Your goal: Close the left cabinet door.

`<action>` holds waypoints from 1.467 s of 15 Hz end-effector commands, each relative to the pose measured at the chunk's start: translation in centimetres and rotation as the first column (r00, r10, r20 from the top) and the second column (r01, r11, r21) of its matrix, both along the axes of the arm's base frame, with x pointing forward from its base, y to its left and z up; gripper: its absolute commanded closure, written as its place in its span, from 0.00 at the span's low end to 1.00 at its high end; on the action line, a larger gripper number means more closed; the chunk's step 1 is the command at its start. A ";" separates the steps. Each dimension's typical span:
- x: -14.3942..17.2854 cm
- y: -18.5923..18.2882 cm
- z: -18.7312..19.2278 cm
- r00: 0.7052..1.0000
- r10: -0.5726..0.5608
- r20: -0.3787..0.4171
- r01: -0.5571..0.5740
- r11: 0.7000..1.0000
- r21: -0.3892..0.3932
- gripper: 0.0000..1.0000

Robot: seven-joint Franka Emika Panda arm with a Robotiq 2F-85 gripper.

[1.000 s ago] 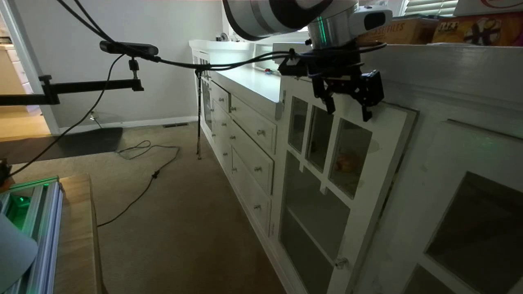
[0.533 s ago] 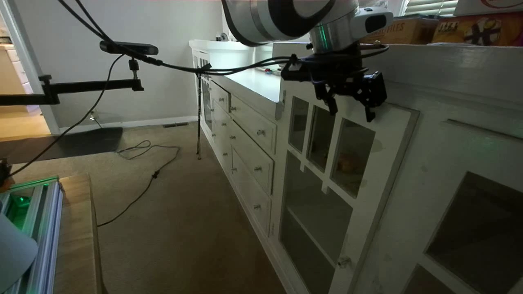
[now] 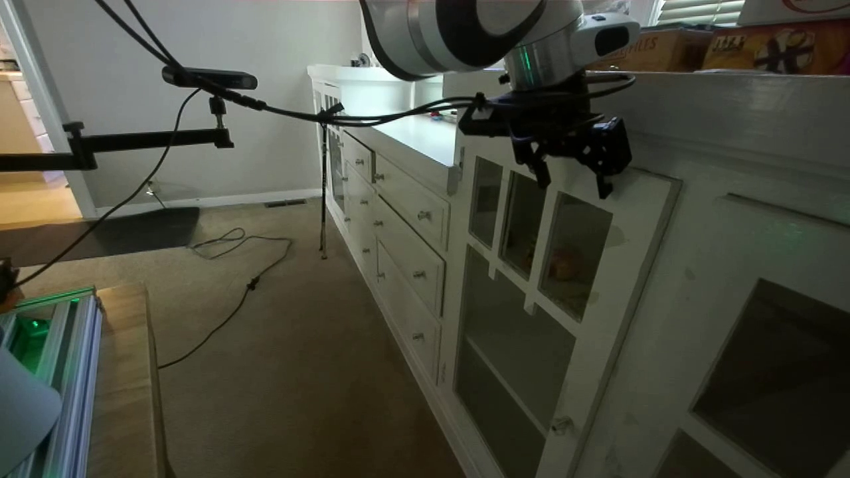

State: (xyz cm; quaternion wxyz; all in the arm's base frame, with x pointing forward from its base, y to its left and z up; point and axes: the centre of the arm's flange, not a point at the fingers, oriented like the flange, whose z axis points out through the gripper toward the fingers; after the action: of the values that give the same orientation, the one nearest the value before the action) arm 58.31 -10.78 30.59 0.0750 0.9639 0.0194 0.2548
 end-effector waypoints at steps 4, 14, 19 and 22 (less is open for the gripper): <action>-1.8 0.2 -0.4 0.992 -0.009 -0.126 0.007 1.000 -0.014 0.00; -10.3 4.7 7.9 0.761 -0.157 -0.629 0.180 0.983 -0.027 0.00; -13.4 8.7 12.2 0.650 -0.095 -0.754 0.189 0.981 0.040 0.00; -13.4 8.7 11.8 0.652 -0.090 -0.752 0.163 0.986 0.023 0.00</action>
State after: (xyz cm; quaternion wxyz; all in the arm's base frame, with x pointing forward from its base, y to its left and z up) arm 44.94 -2.09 42.46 0.0353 0.9845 -0.0299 -0.1692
